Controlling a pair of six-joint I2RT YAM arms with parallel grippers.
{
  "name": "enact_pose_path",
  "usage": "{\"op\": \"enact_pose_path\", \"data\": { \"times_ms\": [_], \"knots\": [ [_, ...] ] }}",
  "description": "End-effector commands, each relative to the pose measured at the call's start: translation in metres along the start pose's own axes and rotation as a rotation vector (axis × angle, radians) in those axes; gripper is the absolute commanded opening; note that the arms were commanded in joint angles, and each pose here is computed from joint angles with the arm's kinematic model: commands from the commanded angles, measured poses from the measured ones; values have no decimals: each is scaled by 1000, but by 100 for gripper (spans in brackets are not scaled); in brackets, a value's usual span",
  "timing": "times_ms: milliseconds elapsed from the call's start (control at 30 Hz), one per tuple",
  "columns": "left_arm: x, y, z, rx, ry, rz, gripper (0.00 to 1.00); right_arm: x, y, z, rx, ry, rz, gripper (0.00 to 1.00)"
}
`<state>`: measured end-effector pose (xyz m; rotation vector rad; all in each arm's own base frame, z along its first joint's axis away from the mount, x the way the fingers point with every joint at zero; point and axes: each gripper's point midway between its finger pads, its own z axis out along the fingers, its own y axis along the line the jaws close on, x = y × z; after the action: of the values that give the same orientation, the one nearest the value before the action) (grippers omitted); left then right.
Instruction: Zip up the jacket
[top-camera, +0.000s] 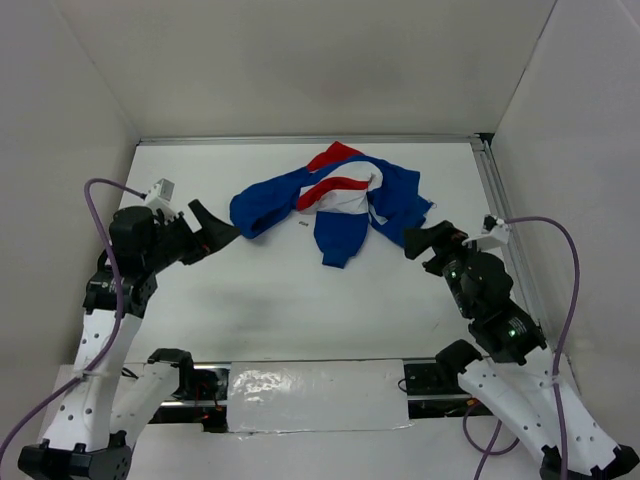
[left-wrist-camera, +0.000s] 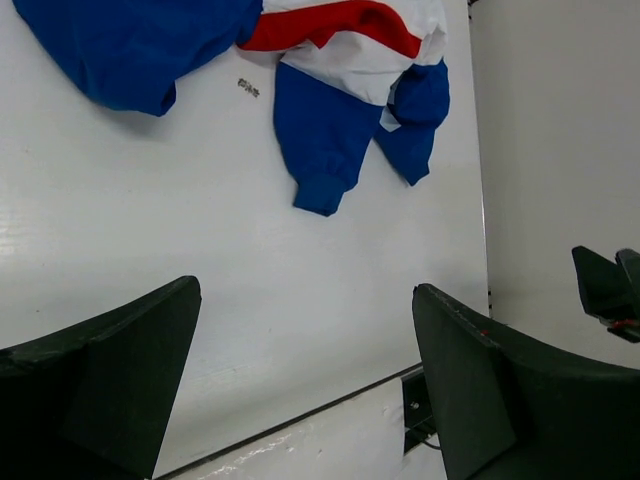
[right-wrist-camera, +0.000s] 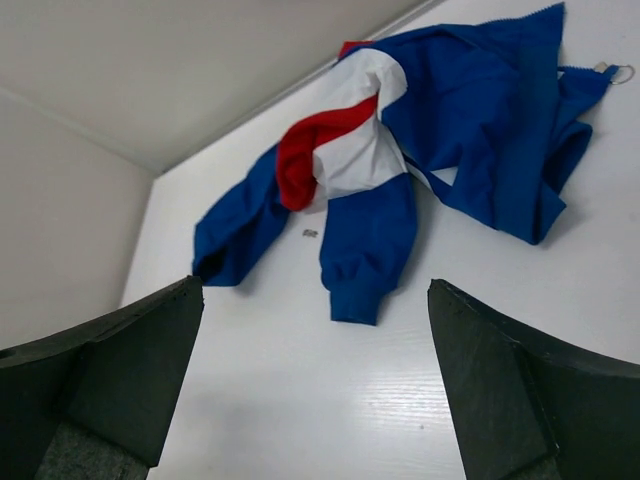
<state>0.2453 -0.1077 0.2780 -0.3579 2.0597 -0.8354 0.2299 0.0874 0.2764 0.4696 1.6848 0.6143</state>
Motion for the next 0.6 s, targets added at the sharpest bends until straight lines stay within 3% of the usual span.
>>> {"op": "enact_pose_path", "data": {
  "times_ms": [0,167,300,367,400,567],
  "knots": [
    [-7,-23,0,155,-55,50,99,-10,0,8,51,-11,-67,100],
    [12,-22,26,232,75,25,99,-6,-19,33,203,1,-87,100],
    [41,24,77,48,258,-123,99,4,-34,67,310,66,-113,100],
    [53,38,97,-16,294,-133,99,-5,-40,83,330,75,-137,100],
    [63,52,114,-58,335,-150,99,8,-48,99,355,139,-141,100],
    [56,82,176,-149,382,-165,99,0,-78,161,389,203,-82,100]
  ]
}}
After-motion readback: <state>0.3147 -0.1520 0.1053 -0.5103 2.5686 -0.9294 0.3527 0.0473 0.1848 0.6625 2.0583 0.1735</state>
